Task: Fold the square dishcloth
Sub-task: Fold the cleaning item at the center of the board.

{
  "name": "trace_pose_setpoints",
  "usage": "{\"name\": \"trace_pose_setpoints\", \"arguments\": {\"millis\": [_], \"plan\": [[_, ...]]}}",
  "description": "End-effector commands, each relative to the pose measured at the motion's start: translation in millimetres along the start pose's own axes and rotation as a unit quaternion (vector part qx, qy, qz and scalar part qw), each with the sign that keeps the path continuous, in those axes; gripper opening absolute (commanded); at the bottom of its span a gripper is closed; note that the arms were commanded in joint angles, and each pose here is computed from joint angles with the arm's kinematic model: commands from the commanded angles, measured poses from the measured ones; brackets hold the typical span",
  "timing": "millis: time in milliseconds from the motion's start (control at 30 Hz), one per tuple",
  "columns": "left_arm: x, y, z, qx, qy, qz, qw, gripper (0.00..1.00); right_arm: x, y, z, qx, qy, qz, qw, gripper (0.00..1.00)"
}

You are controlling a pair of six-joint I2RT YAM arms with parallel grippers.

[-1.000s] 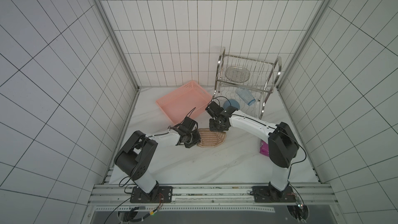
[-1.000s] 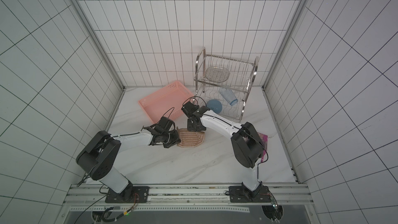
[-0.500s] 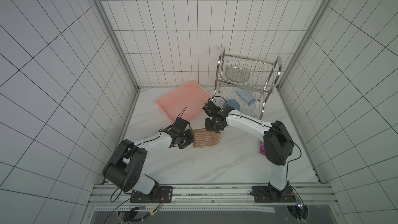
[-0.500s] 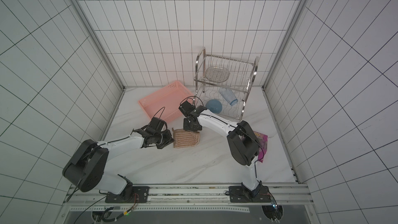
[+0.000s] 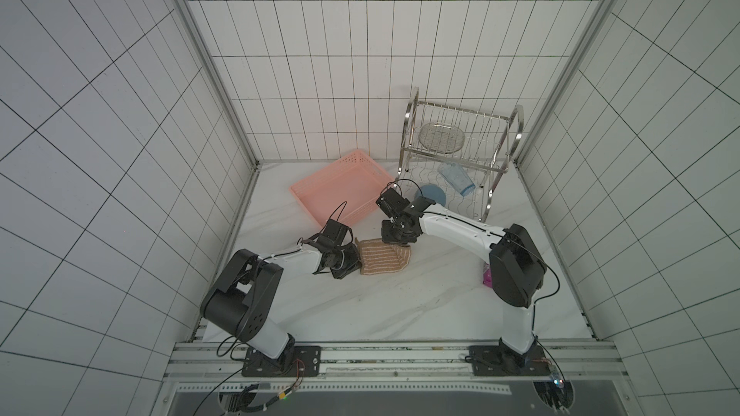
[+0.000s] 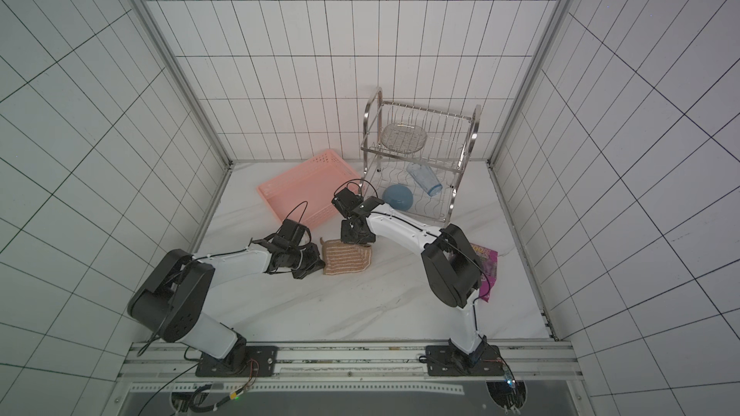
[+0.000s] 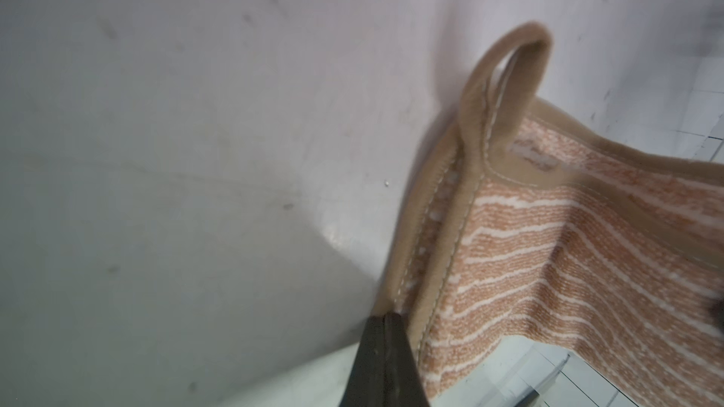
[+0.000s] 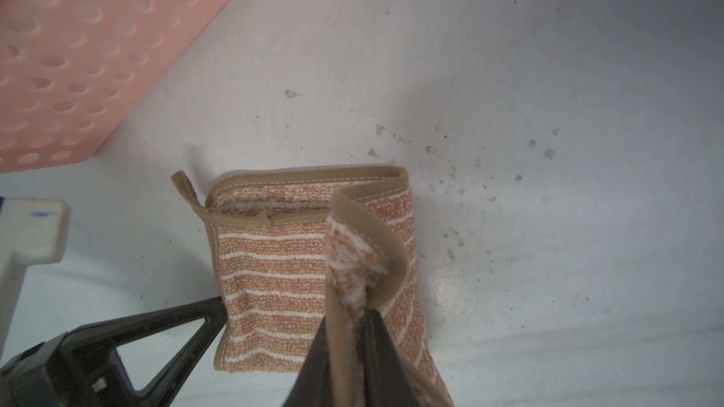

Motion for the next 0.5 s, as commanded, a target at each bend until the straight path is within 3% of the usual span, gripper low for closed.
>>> {"name": "trace_pose_setpoints", "arguments": {"millis": [0,467], "plan": [[-6.3,-9.7,2.5,0.009,-0.013,-0.018,1.0,0.02,-4.5,12.0,1.2,-0.018,-0.001,-0.013,1.0,0.16],[-31.3,-29.6,-0.2,0.018,-0.026,-0.033,0.999,0.02,-28.8,20.9,11.9,-0.03,-0.024,-0.029,0.999,0.17]]}}
Point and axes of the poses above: each gripper's point midway between its finger pads, its own y axis back along the fingers, its own x axis along the line the jaws close on, z = x × y, the point moved 7 cm from there along y, back along the fingers, and after that the axes turned 10 degrees about -y, right-handed, at the moved point
